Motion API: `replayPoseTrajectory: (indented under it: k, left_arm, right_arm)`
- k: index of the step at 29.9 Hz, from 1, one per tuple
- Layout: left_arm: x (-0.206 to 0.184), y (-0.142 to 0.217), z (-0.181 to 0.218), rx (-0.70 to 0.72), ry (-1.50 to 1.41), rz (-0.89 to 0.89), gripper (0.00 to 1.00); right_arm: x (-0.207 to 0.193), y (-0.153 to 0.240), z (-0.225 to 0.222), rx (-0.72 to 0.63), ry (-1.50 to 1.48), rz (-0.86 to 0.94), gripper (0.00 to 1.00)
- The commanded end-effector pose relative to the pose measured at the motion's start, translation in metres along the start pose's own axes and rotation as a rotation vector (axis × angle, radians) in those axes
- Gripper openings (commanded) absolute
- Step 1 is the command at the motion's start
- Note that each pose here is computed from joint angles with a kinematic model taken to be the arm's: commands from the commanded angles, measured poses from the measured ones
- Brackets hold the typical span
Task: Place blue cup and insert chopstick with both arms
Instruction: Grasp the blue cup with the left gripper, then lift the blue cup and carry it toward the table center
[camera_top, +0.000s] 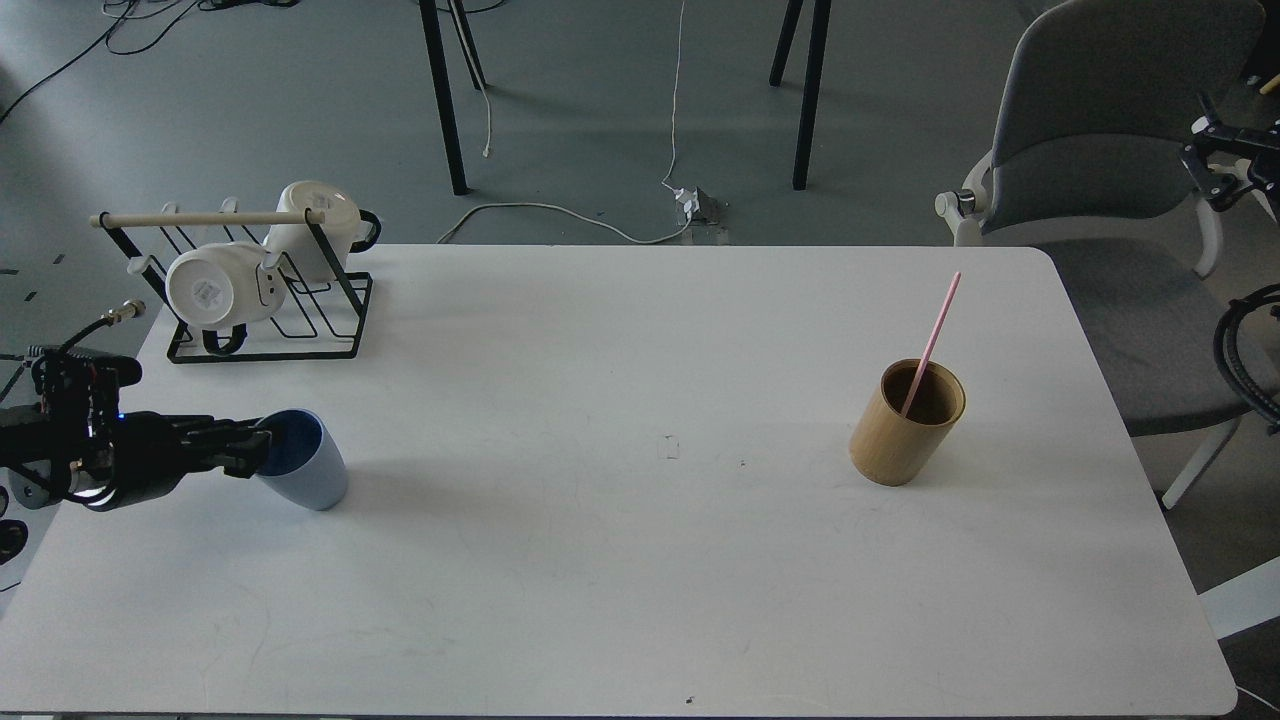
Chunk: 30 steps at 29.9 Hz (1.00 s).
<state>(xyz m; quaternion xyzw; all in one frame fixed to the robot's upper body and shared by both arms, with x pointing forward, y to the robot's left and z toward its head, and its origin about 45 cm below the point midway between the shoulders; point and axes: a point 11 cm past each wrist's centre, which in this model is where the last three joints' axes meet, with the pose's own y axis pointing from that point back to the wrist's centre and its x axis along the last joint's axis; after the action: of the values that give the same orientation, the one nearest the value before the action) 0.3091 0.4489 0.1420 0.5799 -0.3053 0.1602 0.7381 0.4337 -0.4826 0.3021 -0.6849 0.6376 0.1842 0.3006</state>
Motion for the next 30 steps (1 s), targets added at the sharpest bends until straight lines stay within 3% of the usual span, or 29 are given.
replayPoseTrajectory:
  k: [1,10,17,21,27,30]
  left_arm:
    - [0.007,0.000,0.006,-0.031,-0.010,0.011,0.01]
    - [0.105,0.013,0.055,-0.141,-0.098,0.039,0.01]
    - [0.184,0.013,0.143,-0.201,-0.257,0.091,0.02]
    - [0.186,-0.028,0.233,-0.325,-0.395,0.091,0.02]
    - [0.173,-0.065,0.297,-0.378,-0.551,0.077,0.02]
    - [0.160,-0.086,0.309,-0.375,-0.563,0.033,0.03]
  right_arm:
    - [0.000,0.000,-0.001,0.002,0.000,0.000,0.99]
    - [0.000,0.000,-0.004,0.005,0.006,-0.001,0.99]
    - [0.002,0.001,-0.010,0.010,0.015,0.003,0.99]
    - [0.001,0.001,-0.014,0.024,0.012,0.003,0.99]
    - [0.007,0.006,-0.034,0.042,0.048,0.018,0.99]
    - [0.012,0.010,-0.036,0.044,0.056,0.033,0.99]
